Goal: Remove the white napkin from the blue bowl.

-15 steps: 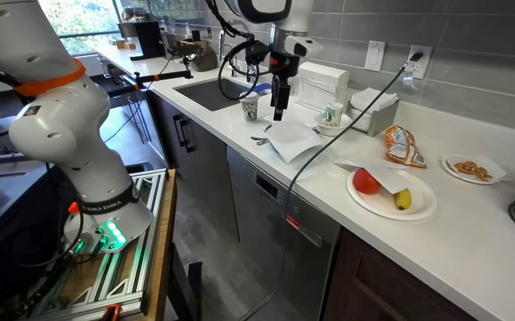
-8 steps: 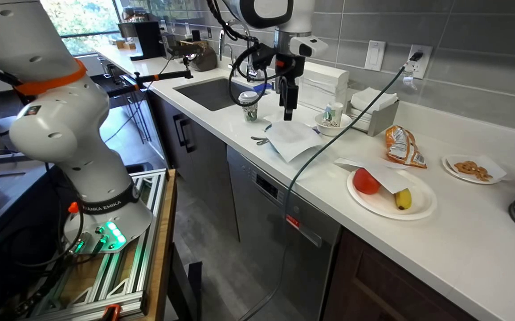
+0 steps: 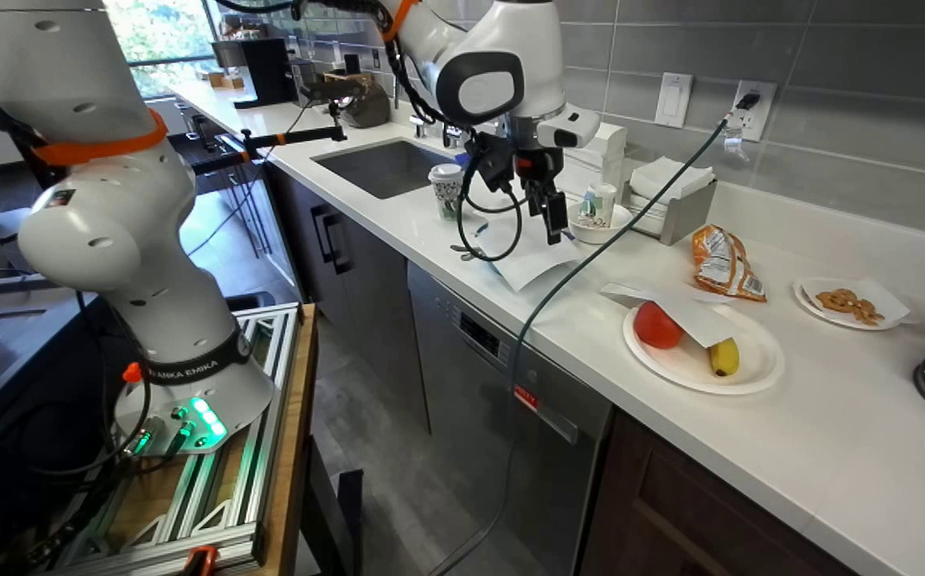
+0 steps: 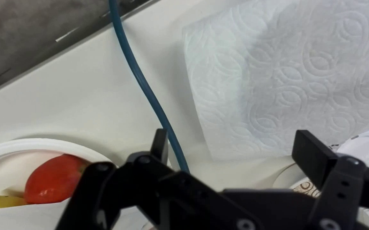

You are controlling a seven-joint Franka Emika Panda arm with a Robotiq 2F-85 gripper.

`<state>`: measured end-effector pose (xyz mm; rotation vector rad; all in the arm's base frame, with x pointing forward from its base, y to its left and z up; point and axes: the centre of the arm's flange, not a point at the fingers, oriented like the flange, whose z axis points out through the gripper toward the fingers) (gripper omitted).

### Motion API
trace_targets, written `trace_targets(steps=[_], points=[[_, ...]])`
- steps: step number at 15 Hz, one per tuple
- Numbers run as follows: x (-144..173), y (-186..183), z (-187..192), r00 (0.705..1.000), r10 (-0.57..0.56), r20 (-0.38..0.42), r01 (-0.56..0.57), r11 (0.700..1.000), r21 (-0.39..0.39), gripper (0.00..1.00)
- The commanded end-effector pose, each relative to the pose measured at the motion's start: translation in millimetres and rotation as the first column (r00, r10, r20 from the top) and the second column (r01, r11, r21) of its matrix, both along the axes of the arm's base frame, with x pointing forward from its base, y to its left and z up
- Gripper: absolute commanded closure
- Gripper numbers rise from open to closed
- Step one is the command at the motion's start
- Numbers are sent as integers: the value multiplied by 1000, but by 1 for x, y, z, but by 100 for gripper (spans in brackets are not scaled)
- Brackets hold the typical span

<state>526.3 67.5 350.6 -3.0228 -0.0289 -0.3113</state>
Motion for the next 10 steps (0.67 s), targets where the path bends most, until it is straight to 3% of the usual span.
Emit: trace_targets(steps=[1,10], points=[[8,5,-38,995,80,55,-82,996,43,0],[11,10,-73,985,160,59,-166,980,110,0]])
